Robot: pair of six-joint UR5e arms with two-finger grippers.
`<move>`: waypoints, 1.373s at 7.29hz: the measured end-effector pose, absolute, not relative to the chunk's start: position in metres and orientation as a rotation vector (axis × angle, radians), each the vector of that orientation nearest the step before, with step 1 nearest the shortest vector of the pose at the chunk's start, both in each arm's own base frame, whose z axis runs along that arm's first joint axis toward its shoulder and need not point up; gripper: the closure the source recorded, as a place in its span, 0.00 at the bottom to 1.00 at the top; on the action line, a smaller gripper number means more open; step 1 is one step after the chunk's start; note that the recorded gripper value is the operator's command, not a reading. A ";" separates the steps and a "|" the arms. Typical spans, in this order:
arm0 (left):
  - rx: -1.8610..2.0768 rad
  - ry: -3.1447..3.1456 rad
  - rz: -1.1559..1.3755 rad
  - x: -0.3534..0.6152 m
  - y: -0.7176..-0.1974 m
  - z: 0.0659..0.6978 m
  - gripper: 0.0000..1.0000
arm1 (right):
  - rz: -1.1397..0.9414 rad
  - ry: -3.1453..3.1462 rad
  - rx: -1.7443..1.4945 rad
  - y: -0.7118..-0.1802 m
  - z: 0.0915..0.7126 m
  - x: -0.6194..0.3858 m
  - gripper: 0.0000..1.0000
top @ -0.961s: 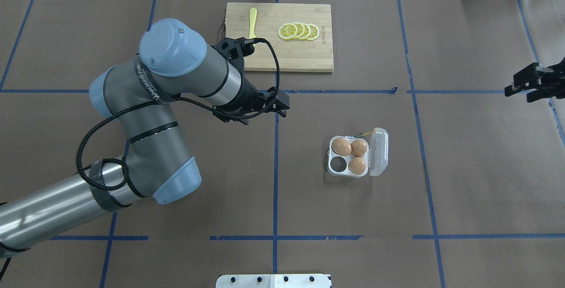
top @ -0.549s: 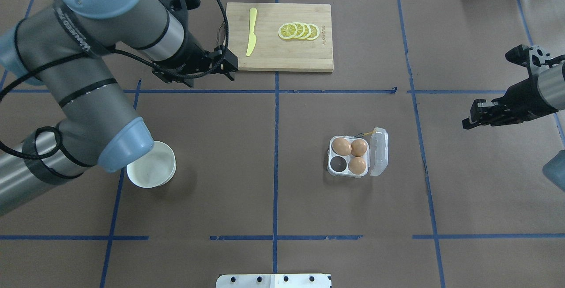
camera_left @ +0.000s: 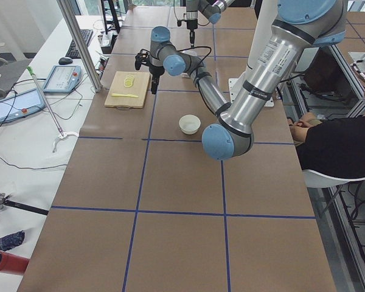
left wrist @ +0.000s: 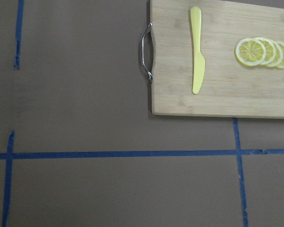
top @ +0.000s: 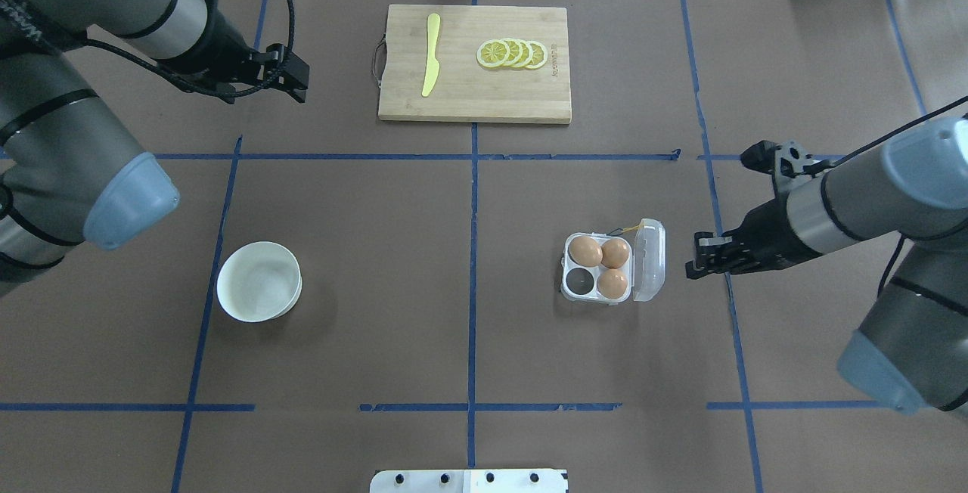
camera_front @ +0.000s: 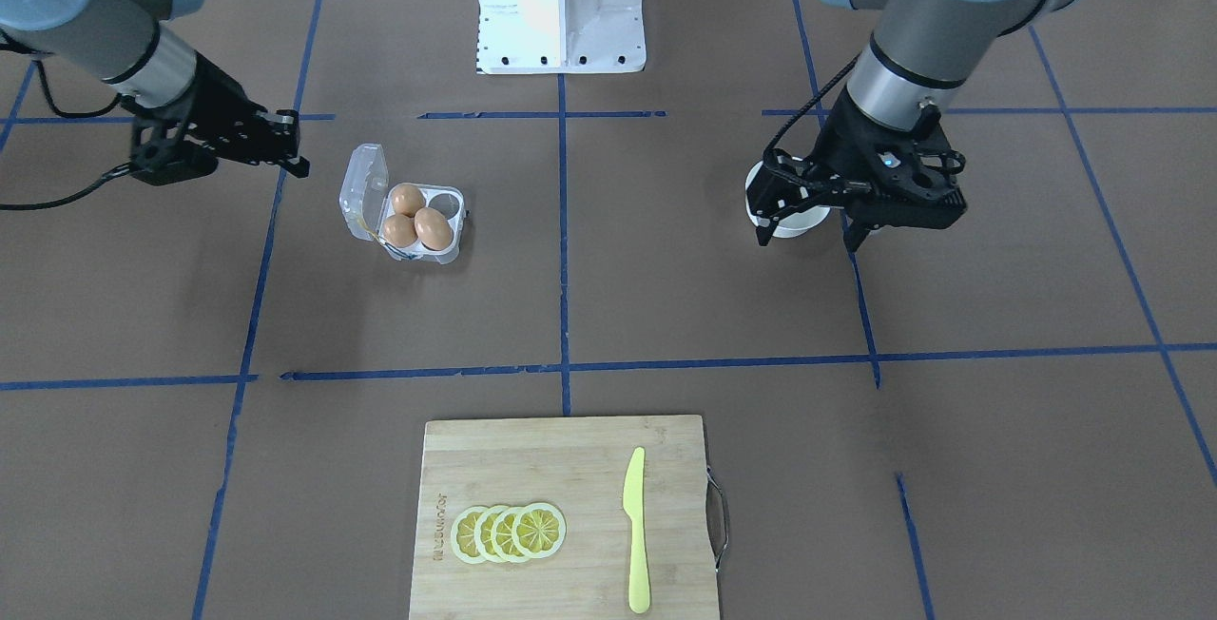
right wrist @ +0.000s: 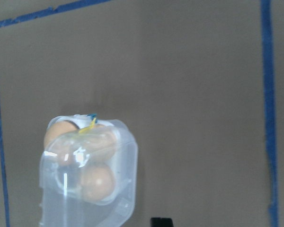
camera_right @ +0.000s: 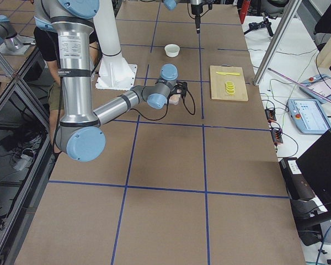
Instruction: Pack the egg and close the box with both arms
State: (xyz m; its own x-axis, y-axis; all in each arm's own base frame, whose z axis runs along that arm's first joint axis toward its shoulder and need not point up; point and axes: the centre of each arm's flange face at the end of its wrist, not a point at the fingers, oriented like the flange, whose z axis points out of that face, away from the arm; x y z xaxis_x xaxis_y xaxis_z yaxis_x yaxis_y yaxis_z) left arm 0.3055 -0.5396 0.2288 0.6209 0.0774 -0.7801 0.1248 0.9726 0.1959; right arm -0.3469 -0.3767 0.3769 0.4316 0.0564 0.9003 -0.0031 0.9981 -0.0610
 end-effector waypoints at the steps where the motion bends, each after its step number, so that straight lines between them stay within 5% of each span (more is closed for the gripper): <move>1: 0.266 0.868 0.006 0.286 -0.548 0.249 0.00 | 0.034 -1.134 -0.041 -0.370 0.355 -0.387 1.00; 3: 0.296 0.800 0.071 0.248 -0.558 0.295 0.00 | 0.042 -1.140 -0.017 -0.388 0.292 -0.450 1.00; 4: 0.301 0.764 0.105 0.230 -0.560 0.321 0.00 | 0.053 -1.138 0.001 -0.404 0.248 -0.477 0.31; 5: 0.298 0.731 0.136 0.213 -0.560 0.349 0.00 | 0.067 -1.135 0.020 -0.418 0.210 -0.491 0.00; 7: 0.300 0.687 0.184 0.173 -0.546 0.415 0.00 | 0.129 -1.096 0.046 -0.445 0.170 -0.472 0.00; 10: 0.328 0.654 0.223 0.106 -0.518 0.489 0.00 | 0.164 -0.894 0.097 -0.498 0.199 -0.373 0.00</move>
